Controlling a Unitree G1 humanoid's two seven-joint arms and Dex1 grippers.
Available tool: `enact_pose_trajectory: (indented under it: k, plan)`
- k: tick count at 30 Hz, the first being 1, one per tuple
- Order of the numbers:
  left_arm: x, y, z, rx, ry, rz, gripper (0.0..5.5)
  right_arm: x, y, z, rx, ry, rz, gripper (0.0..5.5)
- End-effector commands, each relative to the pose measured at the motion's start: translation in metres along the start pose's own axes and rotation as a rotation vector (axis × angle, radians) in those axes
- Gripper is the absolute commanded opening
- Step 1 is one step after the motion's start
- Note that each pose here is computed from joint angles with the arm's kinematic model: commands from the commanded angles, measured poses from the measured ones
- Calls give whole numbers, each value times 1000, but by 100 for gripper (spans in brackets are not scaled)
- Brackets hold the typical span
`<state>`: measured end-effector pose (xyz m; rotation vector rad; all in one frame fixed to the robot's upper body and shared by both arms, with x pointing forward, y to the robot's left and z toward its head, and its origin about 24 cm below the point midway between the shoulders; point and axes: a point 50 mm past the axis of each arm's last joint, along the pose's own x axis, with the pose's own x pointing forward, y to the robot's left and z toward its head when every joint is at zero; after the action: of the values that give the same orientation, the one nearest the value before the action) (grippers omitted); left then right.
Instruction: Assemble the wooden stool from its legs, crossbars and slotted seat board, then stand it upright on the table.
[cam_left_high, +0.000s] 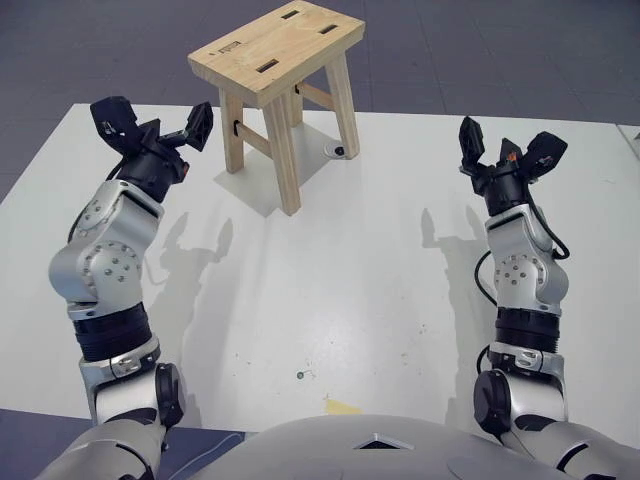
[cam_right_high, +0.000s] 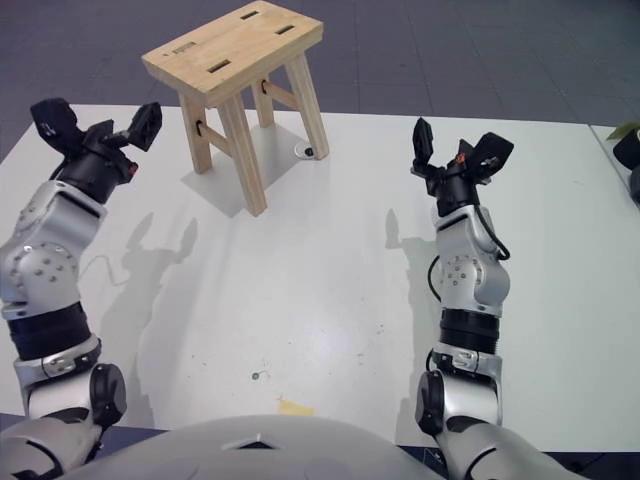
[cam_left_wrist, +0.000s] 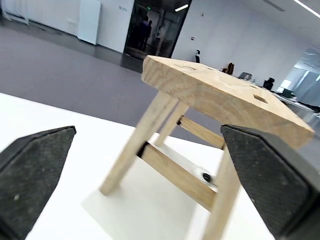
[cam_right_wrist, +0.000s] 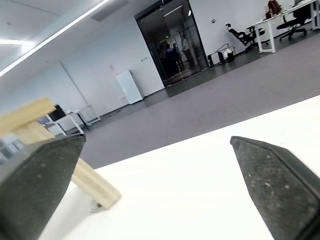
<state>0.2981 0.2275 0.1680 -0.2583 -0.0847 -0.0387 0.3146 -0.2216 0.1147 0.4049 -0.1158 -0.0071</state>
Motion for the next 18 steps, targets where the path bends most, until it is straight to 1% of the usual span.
enact_pose_trajectory:
  k: [1, 4, 7, 10, 12, 18]
  plan:
    - [2, 3, -20, 156, -94, 127, 540, 0, -10, 0, -209, -47, -25, 538]
    - [6, -5, -30, 265, -134, 130, 540, -1, -4, -8, -373, -62, 7, 538]
    - [9, -11, -39, 280, -147, 128, 540, -1, 4, -14, -507, -90, 51, 538]
    - [16, -27, -40, 303, -174, 70, 540, -3, 2, -19, -507, -108, 22, 538]
    - [18, -32, -39, 307, -191, 45, 540, -2, 3, -24, -490, -113, 7, 538]
    - [16, -19, -50, 275, -168, 87, 540, 3, 17, -35, -460, -120, 23, 538]
